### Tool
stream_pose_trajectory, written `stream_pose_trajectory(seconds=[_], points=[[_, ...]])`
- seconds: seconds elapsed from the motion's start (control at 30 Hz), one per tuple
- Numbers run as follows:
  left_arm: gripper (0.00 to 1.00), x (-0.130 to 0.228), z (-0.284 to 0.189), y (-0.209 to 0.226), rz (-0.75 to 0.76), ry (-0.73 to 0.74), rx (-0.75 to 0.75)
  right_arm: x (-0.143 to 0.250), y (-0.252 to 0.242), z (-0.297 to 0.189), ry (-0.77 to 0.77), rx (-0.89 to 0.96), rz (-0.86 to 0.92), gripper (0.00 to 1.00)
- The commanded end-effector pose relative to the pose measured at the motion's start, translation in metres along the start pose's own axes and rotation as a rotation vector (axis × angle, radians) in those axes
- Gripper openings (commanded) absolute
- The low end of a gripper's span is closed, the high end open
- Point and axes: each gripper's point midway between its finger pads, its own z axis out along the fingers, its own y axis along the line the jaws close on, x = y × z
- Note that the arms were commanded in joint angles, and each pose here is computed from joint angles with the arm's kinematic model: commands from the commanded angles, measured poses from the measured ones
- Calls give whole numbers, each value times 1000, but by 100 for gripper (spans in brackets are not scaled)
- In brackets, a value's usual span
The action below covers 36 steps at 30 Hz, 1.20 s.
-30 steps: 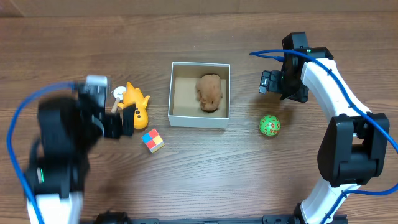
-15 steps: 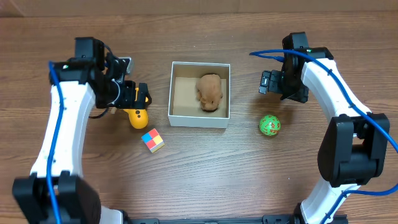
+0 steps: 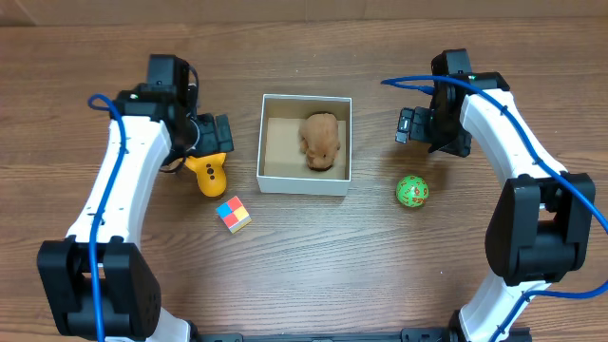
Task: Pack container
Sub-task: 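Reach the left gripper to the yellow toy and grasp it, then lift the yellow toy with the left gripper and move it over the box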
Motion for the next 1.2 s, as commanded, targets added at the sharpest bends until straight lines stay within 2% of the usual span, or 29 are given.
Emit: stream_pose_trajectory(seconds=[0.0, 0.33, 0.4, 0.63, 0.7, 0.77, 1.03, 1.1, 1.17], points=[[100, 10, 23, 7, -86, 16, -43, -4, -1, -6, -23, 5, -5, 100], [100, 14, 63, 15, -80, 65, -80, -4, -1, -6, -23, 5, -5, 100], [94, 15, 69, 16, -62, 76, -83, -4, -1, -6, -23, 5, -5, 100], [63, 14, 71, 16, 30, 80, -83, -4, -1, -6, -23, 5, -5, 100], [63, 15, 71, 17, 64, 83, -82, -4, -1, -6, -23, 5, -5, 100], [73, 15, 71, 16, 86, 85, -81, -3, -1, -6, -23, 5, -5, 100], [79, 18, 72, 17, 90, 94, -84, -4, -1, -6, -23, 5, -5, 100], [74, 18, 71, 18, 92, 97, -88, -4, -1, -6, -23, 5, -5, 100], [60, 20, 71, 18, 102, 105, -88, -4, -1, -6, -23, 5, -5, 100]])
